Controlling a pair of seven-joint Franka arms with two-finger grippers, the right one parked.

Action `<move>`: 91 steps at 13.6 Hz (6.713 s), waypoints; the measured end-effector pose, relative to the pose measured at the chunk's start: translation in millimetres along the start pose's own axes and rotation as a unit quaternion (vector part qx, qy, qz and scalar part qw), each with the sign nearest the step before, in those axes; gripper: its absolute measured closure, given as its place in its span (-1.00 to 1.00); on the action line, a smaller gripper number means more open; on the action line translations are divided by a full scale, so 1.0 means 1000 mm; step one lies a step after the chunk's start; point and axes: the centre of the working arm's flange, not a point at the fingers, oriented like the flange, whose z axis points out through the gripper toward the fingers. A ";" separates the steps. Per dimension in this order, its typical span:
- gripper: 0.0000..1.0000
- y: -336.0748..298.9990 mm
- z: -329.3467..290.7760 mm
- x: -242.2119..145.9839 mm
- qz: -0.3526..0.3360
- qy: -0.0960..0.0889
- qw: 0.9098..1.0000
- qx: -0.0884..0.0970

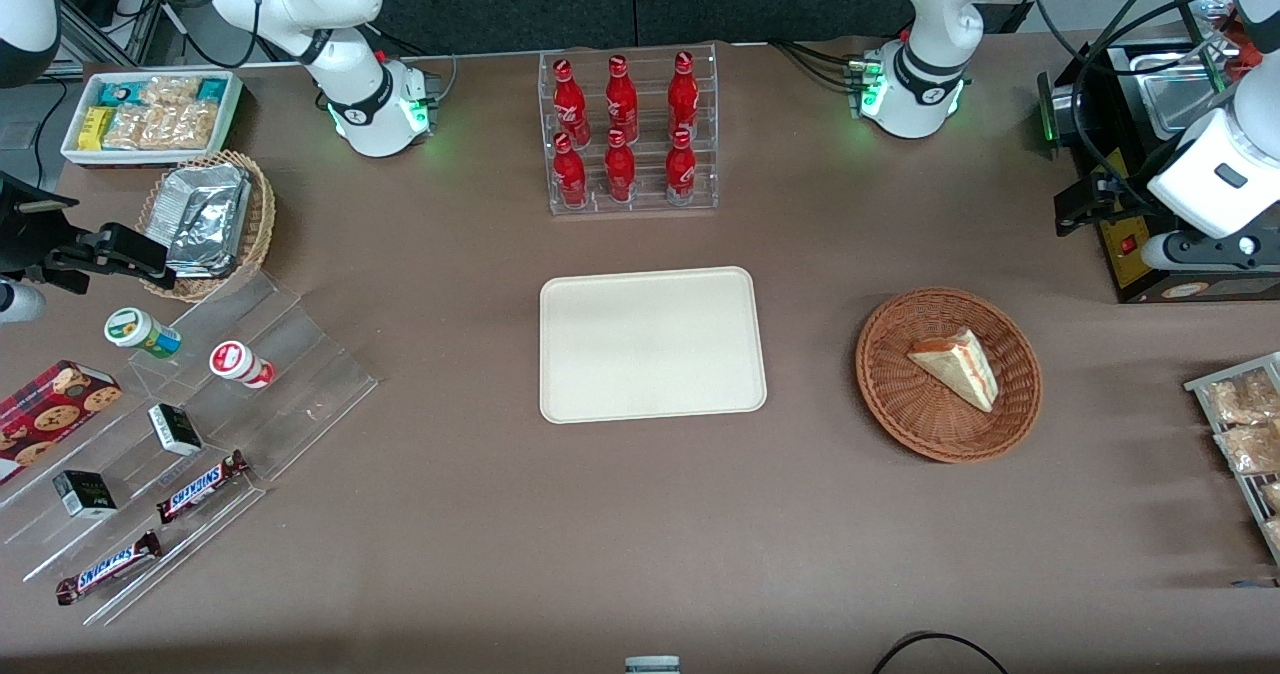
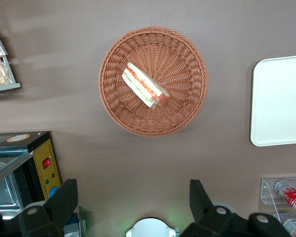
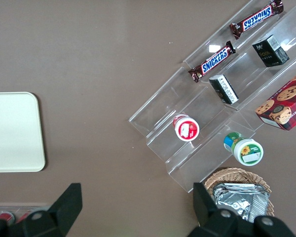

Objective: Place sandwich from basket to tray
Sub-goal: 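Move the left gripper over the wicker basket toward the sandwich, then lower the open left gripper onto the wrapped sandwich and close it, then lift the sandwich out of the basket with the left gripper, then carry the sandwich over the cream tray and lower it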

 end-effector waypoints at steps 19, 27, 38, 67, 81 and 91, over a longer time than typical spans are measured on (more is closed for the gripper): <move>-1.00 0.010 0.206 0.021 -0.272 0.056 0.960 -0.020; -1.00 0.019 0.283 0.019 -0.376 0.088 0.921 -0.045; -1.00 0.022 0.356 0.025 -0.392 0.074 0.916 -0.042; 0.70 0.350 0.118 -0.041 -0.142 0.011 0.990 -0.001; 0.70 0.501 0.300 -0.003 -0.091 0.030 0.995 0.001; 0.70 0.506 0.340 0.010 -0.080 0.055 0.995 0.002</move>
